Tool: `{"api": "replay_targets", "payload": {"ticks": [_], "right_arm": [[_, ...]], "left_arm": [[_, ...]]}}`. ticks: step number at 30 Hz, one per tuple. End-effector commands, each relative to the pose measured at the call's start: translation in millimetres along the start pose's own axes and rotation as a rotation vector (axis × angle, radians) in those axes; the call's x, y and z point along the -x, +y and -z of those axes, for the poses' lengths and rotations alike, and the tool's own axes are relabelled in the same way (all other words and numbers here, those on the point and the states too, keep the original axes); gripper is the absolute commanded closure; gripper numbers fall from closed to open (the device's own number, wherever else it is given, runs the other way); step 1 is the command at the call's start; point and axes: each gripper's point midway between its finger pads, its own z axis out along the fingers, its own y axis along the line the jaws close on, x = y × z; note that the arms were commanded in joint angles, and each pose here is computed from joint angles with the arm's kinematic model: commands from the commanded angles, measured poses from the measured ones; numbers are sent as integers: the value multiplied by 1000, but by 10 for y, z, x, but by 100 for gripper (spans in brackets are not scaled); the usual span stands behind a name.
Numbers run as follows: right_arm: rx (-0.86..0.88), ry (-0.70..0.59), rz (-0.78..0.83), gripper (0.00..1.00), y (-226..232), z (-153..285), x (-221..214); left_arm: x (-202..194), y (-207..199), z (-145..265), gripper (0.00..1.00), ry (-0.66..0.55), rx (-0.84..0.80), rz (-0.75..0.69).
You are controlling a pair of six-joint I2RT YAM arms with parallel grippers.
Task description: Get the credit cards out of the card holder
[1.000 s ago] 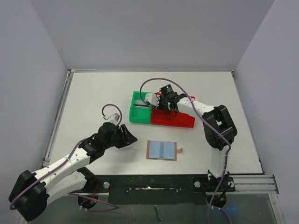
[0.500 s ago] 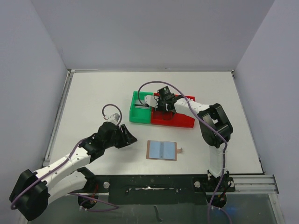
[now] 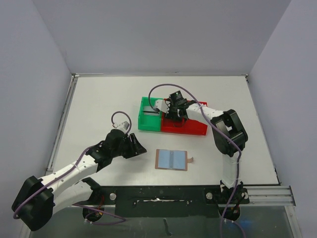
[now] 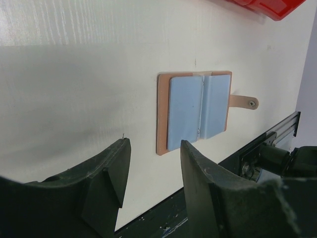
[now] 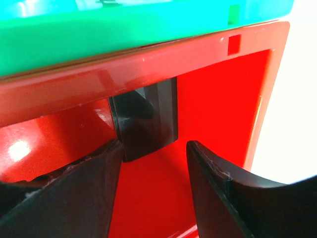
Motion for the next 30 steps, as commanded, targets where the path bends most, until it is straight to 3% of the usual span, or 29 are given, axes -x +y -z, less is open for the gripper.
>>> {"api": "replay_targets", "payload": {"ticks": [1,9,14,18,21,24,26,30], "right_arm": [[-71,-57,-46,44,-288,194,184],[-113,-156,-138,41,-460,373,399],[-202,-304,-344,38,-684,859,621],[-292,-473,-664,18,-684,1373,598],[-201,-532,-993,18,-466,1593,486],[13,-485,-1314,19,-83,1645,329],[126,-468,-1439,21,206,1668,281],[166,-450,-1630,22,708,1709,130]], "left_arm": [[137,-252,26,56,-28,-88,-23],[100,-345,8,56,5,-132,-28],[96,-431,-13,56,18,-171,-21],[108,-481,-22,50,15,-195,-10],[132,-490,-13,44,-1,-202,-8],[159,-508,5,41,-23,-216,7],[171,-516,4,41,-29,-220,18],[161,-532,-31,40,-12,-219,36]]}}
